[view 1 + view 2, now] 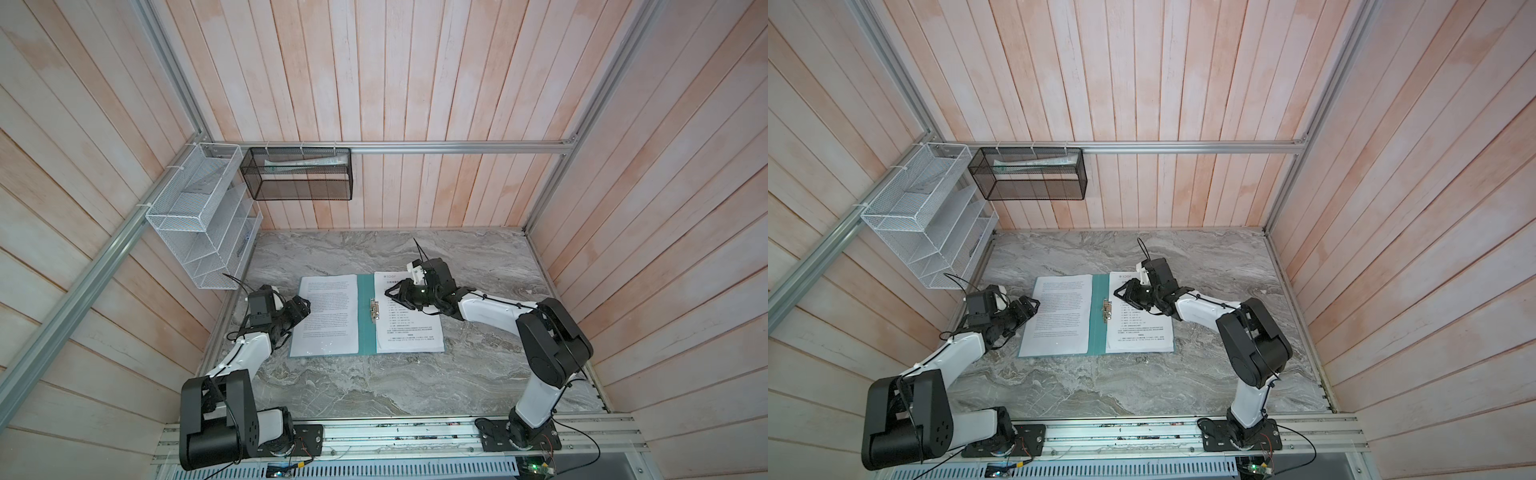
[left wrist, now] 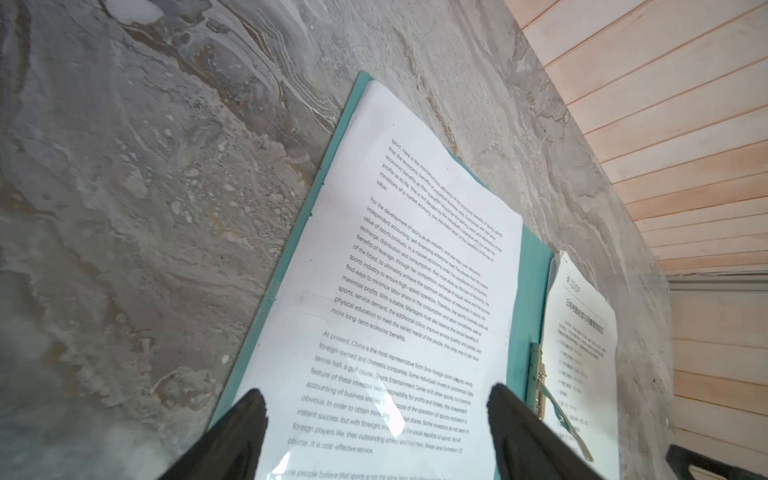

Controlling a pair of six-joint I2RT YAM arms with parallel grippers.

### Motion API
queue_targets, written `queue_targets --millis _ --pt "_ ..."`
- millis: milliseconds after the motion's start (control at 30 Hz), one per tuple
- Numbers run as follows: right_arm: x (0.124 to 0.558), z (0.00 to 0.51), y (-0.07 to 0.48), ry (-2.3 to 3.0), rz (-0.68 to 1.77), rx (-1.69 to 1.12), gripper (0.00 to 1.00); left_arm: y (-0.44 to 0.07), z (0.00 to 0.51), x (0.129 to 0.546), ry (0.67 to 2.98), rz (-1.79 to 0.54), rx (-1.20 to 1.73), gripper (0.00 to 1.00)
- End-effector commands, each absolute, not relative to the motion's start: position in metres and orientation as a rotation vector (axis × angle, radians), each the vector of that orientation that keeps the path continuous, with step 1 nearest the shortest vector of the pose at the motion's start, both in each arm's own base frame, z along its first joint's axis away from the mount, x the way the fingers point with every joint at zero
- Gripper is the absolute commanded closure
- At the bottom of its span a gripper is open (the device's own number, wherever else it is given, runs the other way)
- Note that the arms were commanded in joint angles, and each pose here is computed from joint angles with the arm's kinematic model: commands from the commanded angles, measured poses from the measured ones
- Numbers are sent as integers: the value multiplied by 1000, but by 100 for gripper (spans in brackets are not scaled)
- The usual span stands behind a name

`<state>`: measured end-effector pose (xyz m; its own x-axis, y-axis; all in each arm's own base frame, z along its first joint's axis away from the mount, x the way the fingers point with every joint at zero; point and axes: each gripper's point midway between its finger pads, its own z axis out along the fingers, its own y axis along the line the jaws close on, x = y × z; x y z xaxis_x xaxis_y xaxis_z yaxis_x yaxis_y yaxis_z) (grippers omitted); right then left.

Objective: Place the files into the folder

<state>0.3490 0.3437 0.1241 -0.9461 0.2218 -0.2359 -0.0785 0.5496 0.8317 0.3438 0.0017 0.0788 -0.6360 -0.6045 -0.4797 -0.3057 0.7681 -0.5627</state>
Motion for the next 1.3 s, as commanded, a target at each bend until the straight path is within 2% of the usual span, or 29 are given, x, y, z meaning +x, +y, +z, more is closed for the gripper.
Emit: queue_targets --millis 0,333,667,1267 --pt "347 126 352 2465 1388 83 62 12 66 342 2296 -510 -709 14" --pt "347 120 354 2473 1400 66 62 26 57 351 2330 -402 -699 14" --pt "348 124 360 2461 1437 37 62 18 37 349 2376 -465 -728 15" --pt "356 123 335 2447 1387 79 62 -47 34 339 2430 -577 -622 18"
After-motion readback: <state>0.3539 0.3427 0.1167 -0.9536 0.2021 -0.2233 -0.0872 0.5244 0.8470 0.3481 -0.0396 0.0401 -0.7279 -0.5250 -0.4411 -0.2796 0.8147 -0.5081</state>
